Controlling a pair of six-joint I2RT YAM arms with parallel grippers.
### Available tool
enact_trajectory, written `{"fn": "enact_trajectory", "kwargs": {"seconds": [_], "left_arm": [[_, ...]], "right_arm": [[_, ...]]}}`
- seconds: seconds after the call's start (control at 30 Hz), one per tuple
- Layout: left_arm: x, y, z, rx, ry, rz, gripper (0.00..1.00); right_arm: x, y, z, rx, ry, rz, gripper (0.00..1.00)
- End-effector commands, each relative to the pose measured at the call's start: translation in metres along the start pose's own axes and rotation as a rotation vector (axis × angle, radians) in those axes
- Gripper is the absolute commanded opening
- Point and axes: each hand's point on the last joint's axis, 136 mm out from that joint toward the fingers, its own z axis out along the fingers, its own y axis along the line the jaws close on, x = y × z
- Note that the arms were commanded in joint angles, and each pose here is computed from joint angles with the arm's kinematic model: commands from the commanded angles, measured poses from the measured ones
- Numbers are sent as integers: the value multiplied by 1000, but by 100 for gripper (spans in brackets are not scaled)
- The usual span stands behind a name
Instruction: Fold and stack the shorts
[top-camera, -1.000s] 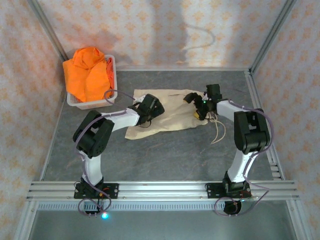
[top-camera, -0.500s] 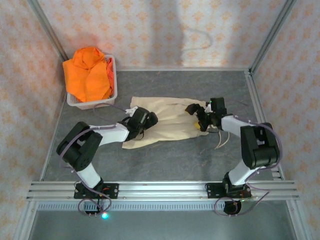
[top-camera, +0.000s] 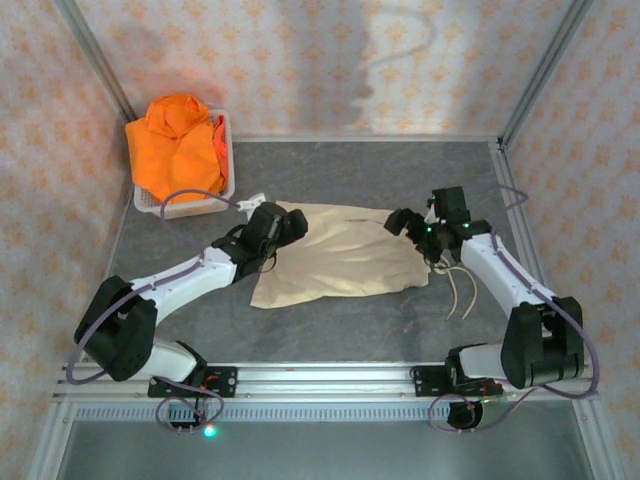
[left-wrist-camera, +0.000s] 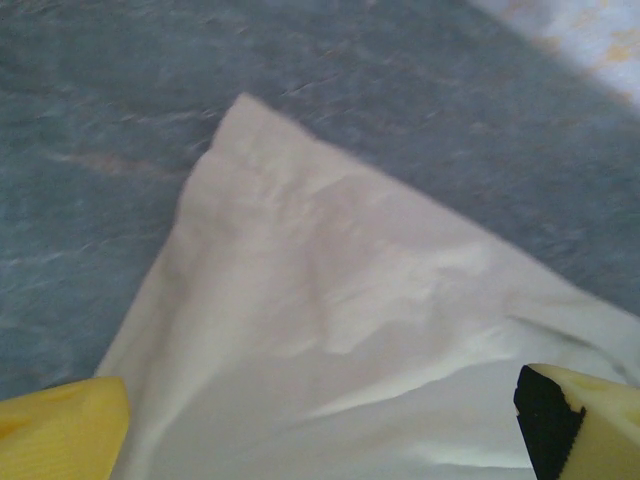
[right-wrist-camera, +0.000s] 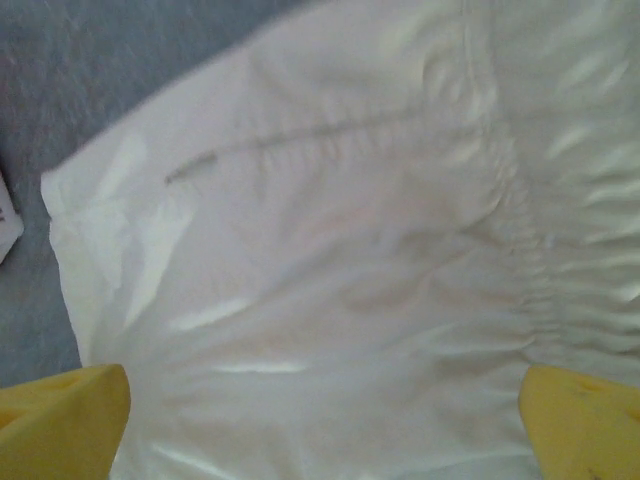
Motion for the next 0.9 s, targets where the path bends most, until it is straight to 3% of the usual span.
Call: {"fn": "enact_trajectory", "kwargs": {"seconds": [0.0,0.2,0.4,0.87], "left_arm": [[13,-21,4,48,56,32,100],[52,-34,37,56,163,22,100],[85,-2,66,-37,199,34,100],[110,40,71,-126,220,52,100]], "right_arm": [[-14,-33,-17,209,-49,-84,99],[-24,-66,-4,339,-5,-74,100],[-13,-83,26,350,89,-72,92],[14,-101,73,340,218,-18,73]]}}
